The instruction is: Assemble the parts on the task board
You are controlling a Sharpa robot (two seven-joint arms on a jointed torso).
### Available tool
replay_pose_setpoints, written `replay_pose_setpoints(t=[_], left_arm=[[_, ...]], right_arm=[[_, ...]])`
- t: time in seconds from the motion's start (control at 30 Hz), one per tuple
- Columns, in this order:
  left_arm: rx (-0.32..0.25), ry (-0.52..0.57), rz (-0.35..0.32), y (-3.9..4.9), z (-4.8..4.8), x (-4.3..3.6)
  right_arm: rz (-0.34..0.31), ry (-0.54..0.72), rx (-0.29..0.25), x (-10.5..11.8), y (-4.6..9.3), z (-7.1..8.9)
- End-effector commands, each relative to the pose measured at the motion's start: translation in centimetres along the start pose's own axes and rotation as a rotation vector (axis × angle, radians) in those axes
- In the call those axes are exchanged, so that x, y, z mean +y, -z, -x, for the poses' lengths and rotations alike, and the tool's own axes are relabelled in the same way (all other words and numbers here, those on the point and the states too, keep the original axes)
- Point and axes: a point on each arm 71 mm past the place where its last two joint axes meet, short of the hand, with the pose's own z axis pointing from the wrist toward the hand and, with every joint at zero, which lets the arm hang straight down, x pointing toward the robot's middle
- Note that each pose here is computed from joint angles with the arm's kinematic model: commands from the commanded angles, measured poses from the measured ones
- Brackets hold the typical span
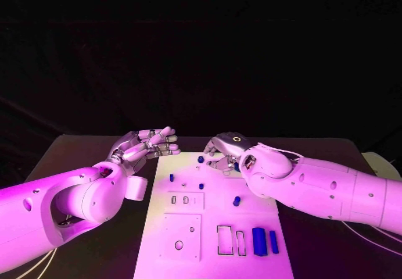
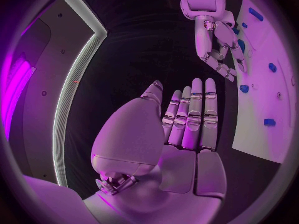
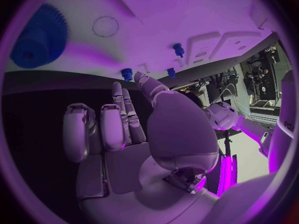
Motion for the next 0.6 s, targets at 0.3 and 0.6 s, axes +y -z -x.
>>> replay_pose_setpoints(t=[0.3,0.6], left_arm=[[0.012,0.007,-0.004,-0.16,0.19,-0.08],[0.011,0.006,-0.002,-0.30,0.31,-0.01]], right_arm=[[-0.171,-0.176,0.053,-5.1,4.9,2.6],[-0.266,-0.185,0.137,-8.6,6.9,2.6]])
